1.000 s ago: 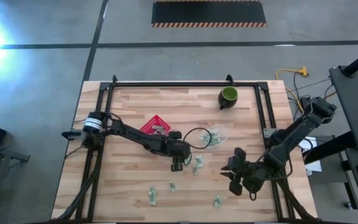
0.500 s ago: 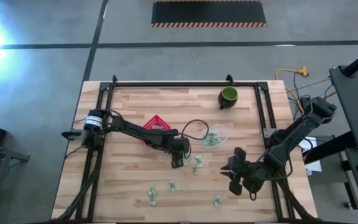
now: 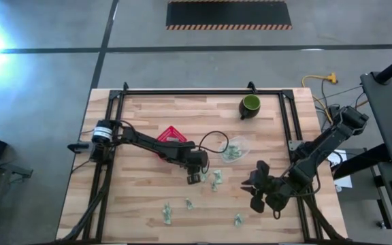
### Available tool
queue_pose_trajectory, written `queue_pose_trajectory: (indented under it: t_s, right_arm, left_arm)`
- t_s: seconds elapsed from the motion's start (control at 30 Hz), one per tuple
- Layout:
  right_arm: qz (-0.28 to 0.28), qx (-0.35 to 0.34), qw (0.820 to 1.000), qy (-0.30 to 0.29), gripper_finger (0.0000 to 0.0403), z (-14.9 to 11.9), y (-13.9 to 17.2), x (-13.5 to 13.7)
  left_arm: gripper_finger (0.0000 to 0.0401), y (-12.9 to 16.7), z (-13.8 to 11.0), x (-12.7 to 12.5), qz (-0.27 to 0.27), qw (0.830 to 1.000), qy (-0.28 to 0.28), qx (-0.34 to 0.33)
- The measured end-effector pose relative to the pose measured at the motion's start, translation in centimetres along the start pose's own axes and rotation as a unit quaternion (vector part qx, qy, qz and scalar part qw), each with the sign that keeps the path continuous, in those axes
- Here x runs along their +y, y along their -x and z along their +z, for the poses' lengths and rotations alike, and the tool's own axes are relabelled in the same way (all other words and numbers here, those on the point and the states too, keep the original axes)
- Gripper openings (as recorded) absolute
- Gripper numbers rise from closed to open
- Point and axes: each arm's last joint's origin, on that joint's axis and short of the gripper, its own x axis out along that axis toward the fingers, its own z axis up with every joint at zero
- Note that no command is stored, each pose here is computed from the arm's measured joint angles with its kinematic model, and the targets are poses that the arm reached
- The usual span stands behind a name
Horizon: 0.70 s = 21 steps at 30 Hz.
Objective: Pick and place items into bin
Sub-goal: Put the stevia packet into the red bin
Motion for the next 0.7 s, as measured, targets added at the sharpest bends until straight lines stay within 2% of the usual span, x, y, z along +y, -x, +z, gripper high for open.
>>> queue_pose_trajectory:
  t_s: [0.33, 0.7]
  right_arm:
    - [-0.003, -0.004, 1.0, 0.0, 0.0073, 0.01, -0.01, -0.03]
    - [-0.003, -0.004, 1.0, 0.002, 0.0073, 0.01, -0.01, -0.03]
  left_arm:
    - [0.0013, 0.0, 0.06, -0.02, -0.001, 1.0, -0.001, -0.003]
    - [0.0002, 0.66, 0.35, -0.05, -0.001, 1.0, 0.0, -0.011]
